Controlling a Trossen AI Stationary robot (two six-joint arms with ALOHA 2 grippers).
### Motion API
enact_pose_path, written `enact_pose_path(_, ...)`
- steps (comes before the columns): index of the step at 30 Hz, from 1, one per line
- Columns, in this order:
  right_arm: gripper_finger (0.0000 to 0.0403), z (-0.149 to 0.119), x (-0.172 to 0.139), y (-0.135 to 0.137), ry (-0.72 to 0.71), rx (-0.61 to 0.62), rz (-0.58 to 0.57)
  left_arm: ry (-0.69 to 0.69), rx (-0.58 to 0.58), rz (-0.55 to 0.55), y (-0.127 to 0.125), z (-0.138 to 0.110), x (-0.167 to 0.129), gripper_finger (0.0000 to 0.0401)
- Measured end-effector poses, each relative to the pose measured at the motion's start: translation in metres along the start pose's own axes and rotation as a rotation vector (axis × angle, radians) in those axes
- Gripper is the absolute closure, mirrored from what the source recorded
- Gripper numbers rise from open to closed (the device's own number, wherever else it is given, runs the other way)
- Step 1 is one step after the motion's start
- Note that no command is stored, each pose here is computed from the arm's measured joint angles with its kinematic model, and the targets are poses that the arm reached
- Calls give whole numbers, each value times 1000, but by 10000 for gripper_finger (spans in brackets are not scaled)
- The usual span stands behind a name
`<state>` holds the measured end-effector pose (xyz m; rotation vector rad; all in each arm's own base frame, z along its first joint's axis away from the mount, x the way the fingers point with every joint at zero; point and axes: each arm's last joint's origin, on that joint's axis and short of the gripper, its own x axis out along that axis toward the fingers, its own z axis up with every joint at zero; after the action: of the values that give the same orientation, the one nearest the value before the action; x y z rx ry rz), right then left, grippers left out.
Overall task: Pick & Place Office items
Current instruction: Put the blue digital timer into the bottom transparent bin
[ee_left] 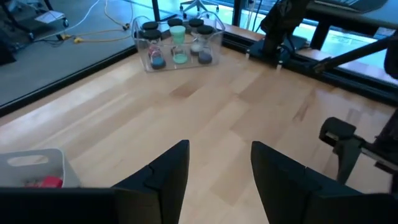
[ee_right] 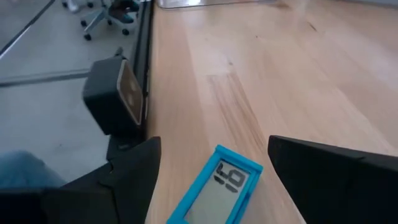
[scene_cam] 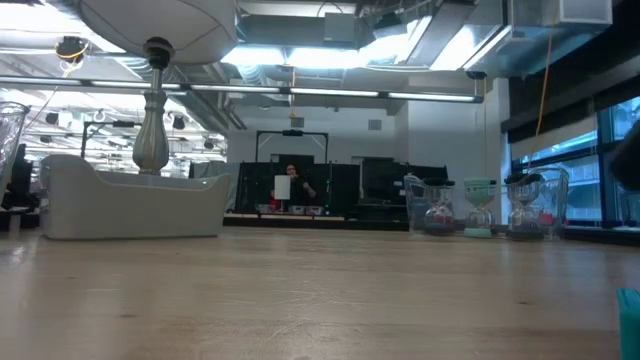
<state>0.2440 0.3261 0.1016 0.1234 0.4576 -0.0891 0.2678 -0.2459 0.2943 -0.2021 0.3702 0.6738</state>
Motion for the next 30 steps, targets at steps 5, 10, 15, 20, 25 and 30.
enact_pose_path(5,103,-11,4,-1,-11,46,-34,5,35,15,3,-12,5,232)
enact_pose_path(10,103,-17,5,-1,2,71,-30,31,53,22,6,-24,10,232)
enact_pose_path(15,103,-18,5,-1,13,57,-23,54,57,21,7,-31,12,232)
enact_pose_path(20,103,-18,5,-1,18,14,-27,45,38,13,5,-30,13,232)
enact_pose_path(25,103,-20,5,-3,27,0,-37,48,37,12,5,-30,13,232)
enact_pose_path(30,103,-23,5,-5,46,13,-55,49,36,12,5,-30,13,232)
